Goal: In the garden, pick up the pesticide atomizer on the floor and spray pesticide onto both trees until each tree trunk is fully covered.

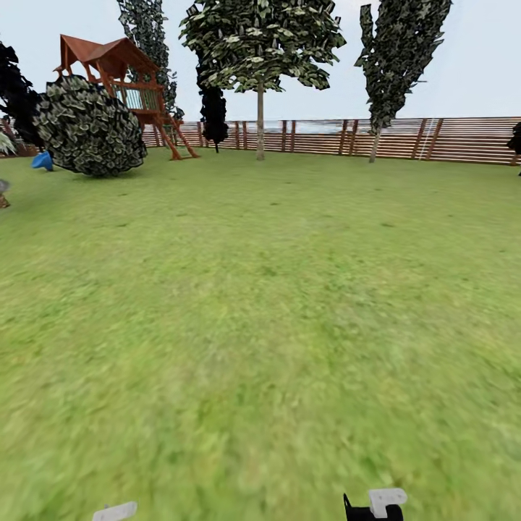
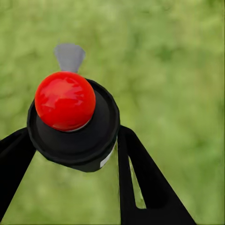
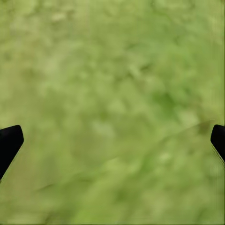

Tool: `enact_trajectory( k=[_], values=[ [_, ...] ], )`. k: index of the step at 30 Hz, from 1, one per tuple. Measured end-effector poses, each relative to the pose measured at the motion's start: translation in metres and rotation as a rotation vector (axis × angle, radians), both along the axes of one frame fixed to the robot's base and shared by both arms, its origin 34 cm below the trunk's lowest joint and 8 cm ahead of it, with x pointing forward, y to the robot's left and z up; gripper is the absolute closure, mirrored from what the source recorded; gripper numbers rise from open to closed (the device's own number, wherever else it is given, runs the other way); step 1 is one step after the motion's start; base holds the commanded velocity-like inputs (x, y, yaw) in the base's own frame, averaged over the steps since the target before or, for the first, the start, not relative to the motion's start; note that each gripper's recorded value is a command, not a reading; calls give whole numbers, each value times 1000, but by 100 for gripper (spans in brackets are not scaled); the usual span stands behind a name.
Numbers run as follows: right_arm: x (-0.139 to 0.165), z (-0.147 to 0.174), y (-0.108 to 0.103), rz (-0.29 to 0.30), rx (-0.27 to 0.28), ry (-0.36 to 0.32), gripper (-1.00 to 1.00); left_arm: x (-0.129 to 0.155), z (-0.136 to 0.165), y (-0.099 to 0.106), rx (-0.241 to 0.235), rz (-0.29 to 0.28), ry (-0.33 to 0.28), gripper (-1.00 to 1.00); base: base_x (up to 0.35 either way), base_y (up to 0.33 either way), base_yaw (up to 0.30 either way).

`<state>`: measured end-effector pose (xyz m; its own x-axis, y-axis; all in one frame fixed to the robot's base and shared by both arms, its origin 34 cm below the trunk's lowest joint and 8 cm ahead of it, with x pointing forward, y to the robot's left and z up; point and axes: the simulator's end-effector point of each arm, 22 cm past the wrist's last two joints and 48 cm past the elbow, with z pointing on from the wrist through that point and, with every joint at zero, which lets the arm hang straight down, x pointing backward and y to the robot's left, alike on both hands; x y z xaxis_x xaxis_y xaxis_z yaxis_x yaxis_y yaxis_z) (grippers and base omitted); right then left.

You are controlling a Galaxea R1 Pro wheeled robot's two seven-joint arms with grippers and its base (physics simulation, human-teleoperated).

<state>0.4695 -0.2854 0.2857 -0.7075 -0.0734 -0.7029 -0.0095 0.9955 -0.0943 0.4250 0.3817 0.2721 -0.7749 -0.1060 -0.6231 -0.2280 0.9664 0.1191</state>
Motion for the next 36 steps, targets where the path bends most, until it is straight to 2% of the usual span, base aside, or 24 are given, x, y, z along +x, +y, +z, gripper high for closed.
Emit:
enact_trajectory(
  k=[36],
  values=[
    [0,0,0,0,0,0,-100,0,0,0,0,0,0,100,339,0,0]
  ],
)
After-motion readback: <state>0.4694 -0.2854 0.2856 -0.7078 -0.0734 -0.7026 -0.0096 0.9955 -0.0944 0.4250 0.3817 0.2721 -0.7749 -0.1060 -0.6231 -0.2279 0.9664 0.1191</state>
